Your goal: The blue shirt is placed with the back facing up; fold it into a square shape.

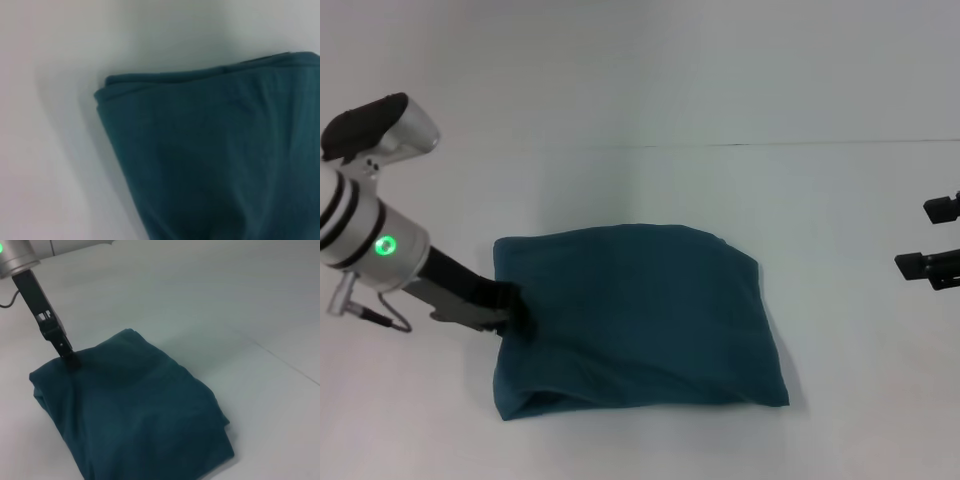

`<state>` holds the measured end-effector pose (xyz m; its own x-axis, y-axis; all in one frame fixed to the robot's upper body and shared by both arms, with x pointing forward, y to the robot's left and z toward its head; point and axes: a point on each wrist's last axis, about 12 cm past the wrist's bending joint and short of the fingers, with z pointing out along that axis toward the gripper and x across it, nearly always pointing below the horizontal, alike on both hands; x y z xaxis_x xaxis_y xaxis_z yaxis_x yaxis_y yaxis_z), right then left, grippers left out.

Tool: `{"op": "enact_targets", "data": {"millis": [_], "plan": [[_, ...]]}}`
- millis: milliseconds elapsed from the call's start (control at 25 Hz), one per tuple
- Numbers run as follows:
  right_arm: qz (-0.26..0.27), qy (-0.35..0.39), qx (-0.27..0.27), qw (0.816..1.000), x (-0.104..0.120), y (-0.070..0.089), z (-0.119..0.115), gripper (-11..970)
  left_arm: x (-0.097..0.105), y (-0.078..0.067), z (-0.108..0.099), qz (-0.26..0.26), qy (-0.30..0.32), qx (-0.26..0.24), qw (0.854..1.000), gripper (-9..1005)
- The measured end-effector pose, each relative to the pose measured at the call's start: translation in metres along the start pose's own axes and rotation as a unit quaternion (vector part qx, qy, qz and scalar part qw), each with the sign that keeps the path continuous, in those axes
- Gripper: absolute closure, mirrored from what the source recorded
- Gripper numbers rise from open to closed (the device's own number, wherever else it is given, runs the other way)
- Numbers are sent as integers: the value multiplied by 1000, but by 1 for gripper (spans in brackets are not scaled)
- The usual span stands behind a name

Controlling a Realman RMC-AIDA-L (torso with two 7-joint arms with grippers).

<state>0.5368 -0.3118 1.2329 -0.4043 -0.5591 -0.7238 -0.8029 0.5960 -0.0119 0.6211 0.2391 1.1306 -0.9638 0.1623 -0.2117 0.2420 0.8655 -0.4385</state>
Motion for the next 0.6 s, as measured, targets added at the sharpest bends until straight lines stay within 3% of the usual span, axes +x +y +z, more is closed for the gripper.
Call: {"op": "enact_targets", "data": {"millis": [120,200,320,440,600], "plan": [[3,0,-2,1000,2,1,0,119,5,8,-7,9,-25,14,1000,887],[5,1,-3,1000,3,1,0,119,9,14,-16,11,-51,35,998,678],[7,0,-8,1000,6,3,1,118,18,23,-39,39,-112,79,990,573],[11,-2,-23,1000,12,5,4,118,39,27,-54,111,-147,134,974,469],[9,-12,-63,998,23,14,7,118,74,35,-55,202,-165,188,947,378]]}}
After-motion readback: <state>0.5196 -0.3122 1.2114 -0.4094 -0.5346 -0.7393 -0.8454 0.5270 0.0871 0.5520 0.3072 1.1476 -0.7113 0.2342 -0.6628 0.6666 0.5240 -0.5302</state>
